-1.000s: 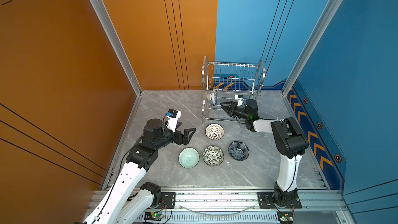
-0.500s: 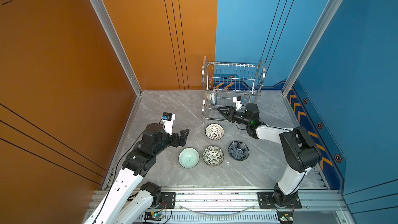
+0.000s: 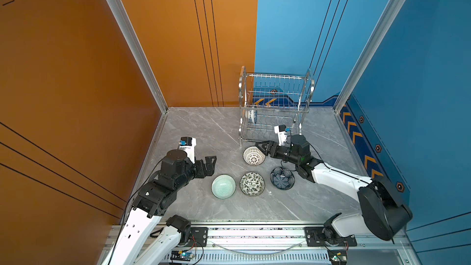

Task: Load bowls into a dish rack
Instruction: Pick up the bowl from the center of the table.

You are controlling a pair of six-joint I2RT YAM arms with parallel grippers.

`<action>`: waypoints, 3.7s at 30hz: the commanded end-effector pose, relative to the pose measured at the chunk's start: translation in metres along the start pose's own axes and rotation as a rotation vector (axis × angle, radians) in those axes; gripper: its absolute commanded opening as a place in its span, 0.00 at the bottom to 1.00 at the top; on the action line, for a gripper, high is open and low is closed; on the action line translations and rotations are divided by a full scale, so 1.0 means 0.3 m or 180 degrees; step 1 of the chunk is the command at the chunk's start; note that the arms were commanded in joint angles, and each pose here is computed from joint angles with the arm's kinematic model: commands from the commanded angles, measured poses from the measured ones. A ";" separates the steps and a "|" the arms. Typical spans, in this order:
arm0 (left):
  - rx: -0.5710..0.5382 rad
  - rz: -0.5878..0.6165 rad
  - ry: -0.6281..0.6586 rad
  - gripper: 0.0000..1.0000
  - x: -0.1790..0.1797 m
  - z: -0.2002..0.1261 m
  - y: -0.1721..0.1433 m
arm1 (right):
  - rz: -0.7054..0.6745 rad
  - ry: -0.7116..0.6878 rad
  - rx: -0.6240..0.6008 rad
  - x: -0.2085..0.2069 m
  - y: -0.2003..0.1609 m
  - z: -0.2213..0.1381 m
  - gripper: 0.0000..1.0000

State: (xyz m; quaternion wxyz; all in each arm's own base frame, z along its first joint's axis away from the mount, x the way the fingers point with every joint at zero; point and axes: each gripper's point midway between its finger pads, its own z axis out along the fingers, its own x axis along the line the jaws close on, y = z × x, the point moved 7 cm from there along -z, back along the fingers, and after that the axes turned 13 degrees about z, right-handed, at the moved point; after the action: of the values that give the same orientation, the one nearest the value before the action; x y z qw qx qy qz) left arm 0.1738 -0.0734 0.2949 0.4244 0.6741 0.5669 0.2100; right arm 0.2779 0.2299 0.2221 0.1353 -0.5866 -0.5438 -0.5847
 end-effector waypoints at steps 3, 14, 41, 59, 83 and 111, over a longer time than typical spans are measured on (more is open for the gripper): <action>0.0647 -0.0356 -0.0087 0.98 -0.015 0.011 -0.087 | -0.1696 -0.0927 -0.0136 0.092 -0.101 -0.090 0.79; 0.0986 -0.0563 0.0408 0.98 0.010 0.061 -0.216 | -0.2199 -0.0969 -0.0411 0.116 -0.194 -0.196 1.00; 0.1617 -0.0703 0.0288 0.47 0.030 0.298 -0.473 | -0.2923 -0.0750 0.0355 0.171 -0.426 -0.219 0.93; 0.1713 -0.0695 0.0322 0.21 0.053 0.336 -0.490 | -0.3049 -0.0677 0.0579 0.203 -0.471 -0.149 0.92; 0.2052 -0.0135 0.0078 0.00 -0.014 0.314 -0.329 | -0.3637 -0.0572 0.0700 0.194 -0.483 -0.147 0.90; 0.2366 0.0915 -0.0550 0.00 -0.155 0.263 -0.140 | -0.4566 0.0220 0.1695 0.288 -0.519 -0.074 0.67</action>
State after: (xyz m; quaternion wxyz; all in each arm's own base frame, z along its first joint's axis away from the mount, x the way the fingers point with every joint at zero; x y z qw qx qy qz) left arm 0.1966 -0.1379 0.2134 0.1422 0.8609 0.4885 -0.0042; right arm 0.1215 0.3147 0.2267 -0.1400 -0.0624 -0.8911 -0.4272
